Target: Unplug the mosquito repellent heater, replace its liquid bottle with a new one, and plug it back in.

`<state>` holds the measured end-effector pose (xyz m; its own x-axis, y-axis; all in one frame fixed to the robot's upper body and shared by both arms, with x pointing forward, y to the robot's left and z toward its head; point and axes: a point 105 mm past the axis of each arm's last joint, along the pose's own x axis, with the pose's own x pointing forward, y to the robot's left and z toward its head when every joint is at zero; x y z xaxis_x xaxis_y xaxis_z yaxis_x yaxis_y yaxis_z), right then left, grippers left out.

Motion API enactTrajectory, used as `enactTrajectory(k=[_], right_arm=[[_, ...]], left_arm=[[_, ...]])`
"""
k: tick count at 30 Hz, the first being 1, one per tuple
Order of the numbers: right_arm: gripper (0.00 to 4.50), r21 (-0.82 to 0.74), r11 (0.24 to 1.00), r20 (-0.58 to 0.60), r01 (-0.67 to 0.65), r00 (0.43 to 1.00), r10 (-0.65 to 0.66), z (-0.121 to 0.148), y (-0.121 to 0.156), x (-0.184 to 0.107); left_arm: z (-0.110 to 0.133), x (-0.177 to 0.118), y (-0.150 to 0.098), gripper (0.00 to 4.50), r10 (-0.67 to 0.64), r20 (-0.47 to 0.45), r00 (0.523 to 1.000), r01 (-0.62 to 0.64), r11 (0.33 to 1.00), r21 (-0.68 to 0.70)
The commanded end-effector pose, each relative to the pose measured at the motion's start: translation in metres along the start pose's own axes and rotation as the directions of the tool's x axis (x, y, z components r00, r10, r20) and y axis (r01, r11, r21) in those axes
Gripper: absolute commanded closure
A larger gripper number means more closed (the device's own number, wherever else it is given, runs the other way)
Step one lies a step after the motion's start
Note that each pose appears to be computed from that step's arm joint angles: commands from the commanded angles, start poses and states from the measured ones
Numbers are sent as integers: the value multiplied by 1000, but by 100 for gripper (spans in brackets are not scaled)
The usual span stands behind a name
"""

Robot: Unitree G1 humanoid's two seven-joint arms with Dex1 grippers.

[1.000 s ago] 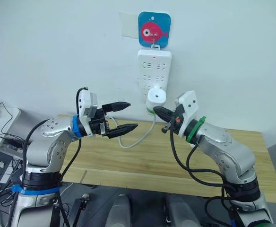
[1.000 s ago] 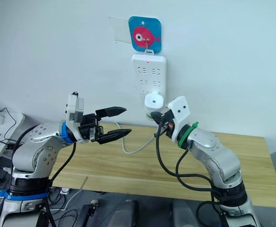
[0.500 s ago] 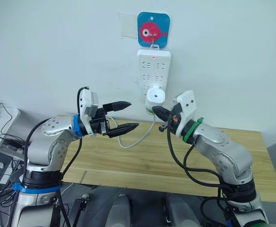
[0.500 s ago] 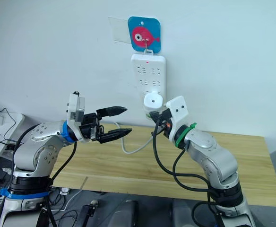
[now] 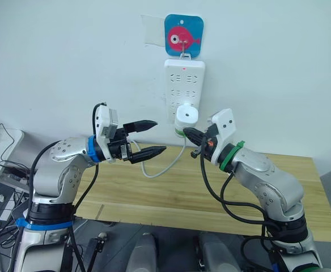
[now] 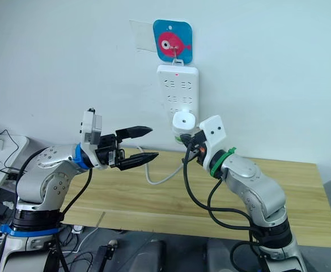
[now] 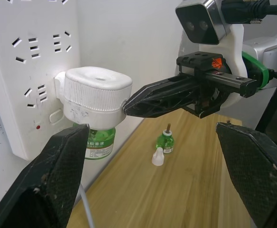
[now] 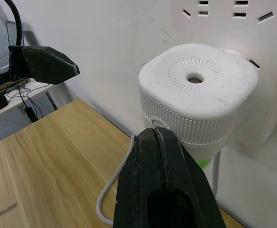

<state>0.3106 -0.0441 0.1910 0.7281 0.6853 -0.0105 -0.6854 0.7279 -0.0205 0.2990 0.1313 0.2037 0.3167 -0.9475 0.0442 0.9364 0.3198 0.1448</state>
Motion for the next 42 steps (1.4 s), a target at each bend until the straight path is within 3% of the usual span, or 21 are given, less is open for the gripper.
enactTrajectory(k=[1, 4, 8, 15, 18, 24, 29, 42], right_arm=[[450, -33, 993, 81, 109, 991, -106, 22, -21, -8], [450, -26, 998, 70, 52, 996, -50, 21, -12, -9], [450, -21, 989, 1, -146, 989, 146, 14, 16, -25], [450, -34, 971, -52, -237, 970, 236, 13, 16, -53], [393, -105, 974, -54, -199, 980, 194, 18, -2, -66], [177, -188, 974, -67, -127, 991, 117, 16, -28, -88], [3, -203, 975, -71, -90, 994, 77, 11, -38, -100], [3, -202, 978, -50, -44, 998, 34, 6, -40, -100]], left_arm=[[10, 2, -1, 2, -12, 20, 1000, 11, 999, 39], [10, 1, -1, 2, -11, 17, 1000, 11, 999, 39], [11, -5, 0, 2, 2, 3, 1000, -2, 999, 32], [10, -20, 11, 2, 104, -42, 994, -104, 995, 3], [9, -34, 24, 0, 199, -106, 974, -199, 980, 8], [9, -50, 37, 0, 294, -177, 939, -286, 956, 67], [9, -55, 44, 0, 347, -185, 919, -324, 935, 144], [1, -50, 44, 0, 310, -210, 927, -278, 946, 166]])
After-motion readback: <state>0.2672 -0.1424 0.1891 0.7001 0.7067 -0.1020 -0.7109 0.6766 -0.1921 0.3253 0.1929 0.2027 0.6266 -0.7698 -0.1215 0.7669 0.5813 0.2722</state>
